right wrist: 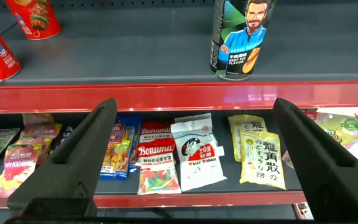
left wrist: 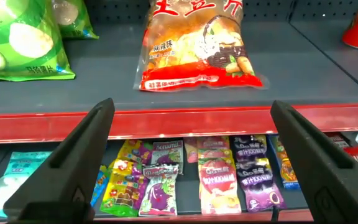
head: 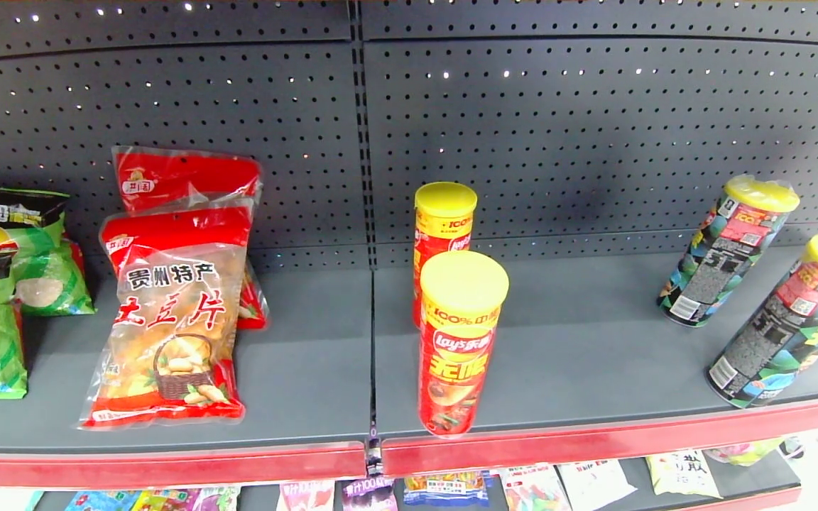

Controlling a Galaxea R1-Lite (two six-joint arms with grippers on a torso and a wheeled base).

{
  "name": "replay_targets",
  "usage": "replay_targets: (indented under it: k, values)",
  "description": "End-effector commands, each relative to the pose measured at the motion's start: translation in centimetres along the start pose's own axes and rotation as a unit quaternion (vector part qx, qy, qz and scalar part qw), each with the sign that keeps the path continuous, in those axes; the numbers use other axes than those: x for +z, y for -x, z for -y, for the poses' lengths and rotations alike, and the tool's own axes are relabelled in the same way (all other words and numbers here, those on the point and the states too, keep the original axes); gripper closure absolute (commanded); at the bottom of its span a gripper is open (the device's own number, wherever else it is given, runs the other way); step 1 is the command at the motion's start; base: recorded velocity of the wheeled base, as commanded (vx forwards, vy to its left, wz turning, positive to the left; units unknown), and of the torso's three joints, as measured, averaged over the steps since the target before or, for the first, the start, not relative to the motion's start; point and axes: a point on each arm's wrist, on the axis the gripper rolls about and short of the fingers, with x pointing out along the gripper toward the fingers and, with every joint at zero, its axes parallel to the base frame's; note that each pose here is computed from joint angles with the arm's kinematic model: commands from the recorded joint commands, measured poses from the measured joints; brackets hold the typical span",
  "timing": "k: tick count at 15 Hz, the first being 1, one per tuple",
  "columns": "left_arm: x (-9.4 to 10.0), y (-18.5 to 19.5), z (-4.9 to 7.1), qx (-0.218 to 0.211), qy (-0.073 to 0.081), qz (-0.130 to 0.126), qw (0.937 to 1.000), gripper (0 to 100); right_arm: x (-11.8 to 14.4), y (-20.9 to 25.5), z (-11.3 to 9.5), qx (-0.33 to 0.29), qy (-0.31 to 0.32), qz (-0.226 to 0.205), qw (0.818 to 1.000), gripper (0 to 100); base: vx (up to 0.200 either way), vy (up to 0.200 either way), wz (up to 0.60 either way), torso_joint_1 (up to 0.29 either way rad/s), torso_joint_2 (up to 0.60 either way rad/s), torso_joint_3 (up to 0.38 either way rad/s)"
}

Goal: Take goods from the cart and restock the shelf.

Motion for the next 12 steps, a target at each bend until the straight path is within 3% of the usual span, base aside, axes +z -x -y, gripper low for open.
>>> replay_targets:
  k: [1,12]
  values:
    - [0.0,-0.01,0.0,0.0,0.001,-0.001,1.0,0,0.0,0.0,0.0,0.0,0.0,0.0,1.0,0,0.0,0.0,0.0,0.0,0.0,0.0]
    - [0.0,-0.01,0.0,0.0,0.0,-0.001,1.0,0,0.0,0.0,0.0,0.0,-0.002,0.0,1.0,0,0.0,0.0,0.0,0.0,0.0,0.0]
